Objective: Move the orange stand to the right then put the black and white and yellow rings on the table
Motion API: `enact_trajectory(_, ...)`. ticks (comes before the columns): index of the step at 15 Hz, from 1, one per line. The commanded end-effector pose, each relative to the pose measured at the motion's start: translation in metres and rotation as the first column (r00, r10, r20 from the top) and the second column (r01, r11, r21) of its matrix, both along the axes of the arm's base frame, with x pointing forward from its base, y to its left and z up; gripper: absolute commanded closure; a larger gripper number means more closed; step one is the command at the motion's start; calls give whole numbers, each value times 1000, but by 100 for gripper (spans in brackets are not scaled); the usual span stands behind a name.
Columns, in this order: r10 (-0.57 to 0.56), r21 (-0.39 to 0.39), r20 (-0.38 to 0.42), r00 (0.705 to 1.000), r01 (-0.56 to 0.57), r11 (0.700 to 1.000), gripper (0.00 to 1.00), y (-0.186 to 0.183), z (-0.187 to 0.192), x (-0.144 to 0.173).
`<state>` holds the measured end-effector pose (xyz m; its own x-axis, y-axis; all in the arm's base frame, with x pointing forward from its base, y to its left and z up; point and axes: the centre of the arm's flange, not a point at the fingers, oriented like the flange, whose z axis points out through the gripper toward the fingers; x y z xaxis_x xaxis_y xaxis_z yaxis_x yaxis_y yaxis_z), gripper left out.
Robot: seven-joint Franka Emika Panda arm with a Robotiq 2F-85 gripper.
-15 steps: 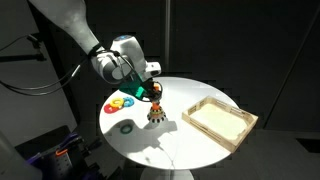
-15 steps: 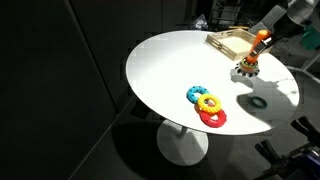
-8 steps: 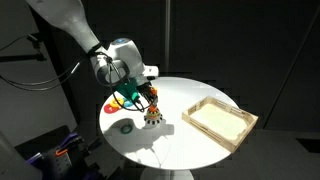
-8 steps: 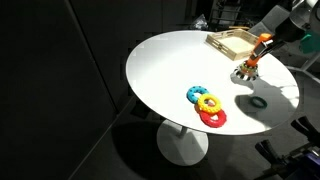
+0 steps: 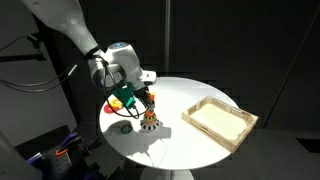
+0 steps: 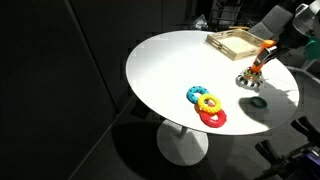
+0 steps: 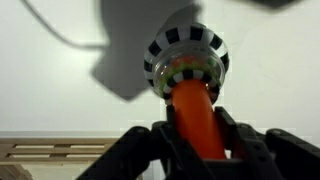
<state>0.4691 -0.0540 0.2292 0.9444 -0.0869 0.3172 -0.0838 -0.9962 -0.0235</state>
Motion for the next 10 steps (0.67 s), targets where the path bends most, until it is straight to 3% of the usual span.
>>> enact_trajectory(1, 0, 3, -1, 1000, 0, 1000, 33, -2, 1, -13)
enact_trajectory(2, 1, 2, -6, 1000, -1, 1000, 32, -1, 0, -15)
enact_trajectory(6, 14, -8, -27, 1000, -14, 1000, 1, 5, 2, -20)
enact_trajectory(10, 29, -29, -44, 999, -31, 999, 0, 7, -6, -28)
